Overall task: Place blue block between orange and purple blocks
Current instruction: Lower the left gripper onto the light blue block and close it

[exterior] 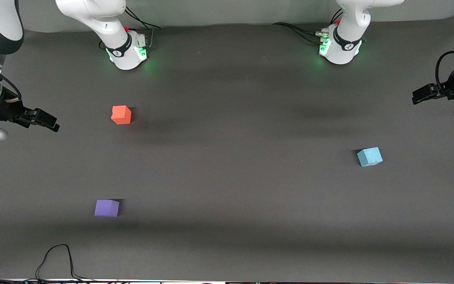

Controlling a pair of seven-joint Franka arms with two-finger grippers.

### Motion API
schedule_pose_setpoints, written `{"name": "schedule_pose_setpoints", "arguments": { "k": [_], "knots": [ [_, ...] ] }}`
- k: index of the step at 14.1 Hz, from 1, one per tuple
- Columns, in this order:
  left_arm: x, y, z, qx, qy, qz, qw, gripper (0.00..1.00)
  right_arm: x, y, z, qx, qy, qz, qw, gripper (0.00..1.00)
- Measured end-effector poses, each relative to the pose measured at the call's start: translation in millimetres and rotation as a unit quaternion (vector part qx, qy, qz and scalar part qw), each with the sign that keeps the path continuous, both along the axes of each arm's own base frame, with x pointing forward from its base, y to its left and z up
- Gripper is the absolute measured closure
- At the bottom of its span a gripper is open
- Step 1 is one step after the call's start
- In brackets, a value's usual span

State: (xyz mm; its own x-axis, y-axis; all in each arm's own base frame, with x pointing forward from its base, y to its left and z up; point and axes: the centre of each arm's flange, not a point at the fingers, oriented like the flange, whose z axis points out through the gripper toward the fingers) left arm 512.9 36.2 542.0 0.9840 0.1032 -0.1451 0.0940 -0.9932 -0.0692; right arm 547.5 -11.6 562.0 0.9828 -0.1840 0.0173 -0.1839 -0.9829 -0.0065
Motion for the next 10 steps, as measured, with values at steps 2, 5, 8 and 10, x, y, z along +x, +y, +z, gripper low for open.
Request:
{"name": "schedule_pose_setpoints", "arguments": {
  "k": [2, 5, 8, 10],
  "knots": [
    [4.8, -1.6, -46.5, 0.000, -0.010, -0.005, 1.000, 0.00, 0.8, 1.9, -0.1, 0.000, -0.003, 0.002, 1.000, 0.00],
    [16.6, -3.8, -130.6, 0.000, -0.009, -0.010, 1.000, 0.00, 2.5, 3.4, -2.5, 0.000, -0.006, 0.003, 1.000, 0.00],
    [33.3, -4.3, -207.7, 0.001, 0.004, -0.013, 1.000, 0.00, 3.4, 9.4, -6.6, -0.001, -0.004, 0.008, 1.000, 0.00],
    [39.8, -4.5, -247.2, 0.002, 0.008, -0.015, 1.000, 0.00, 3.7, 10.1, -14.2, -0.001, -0.004, 0.009, 1.000, 0.00]
  ]
}}
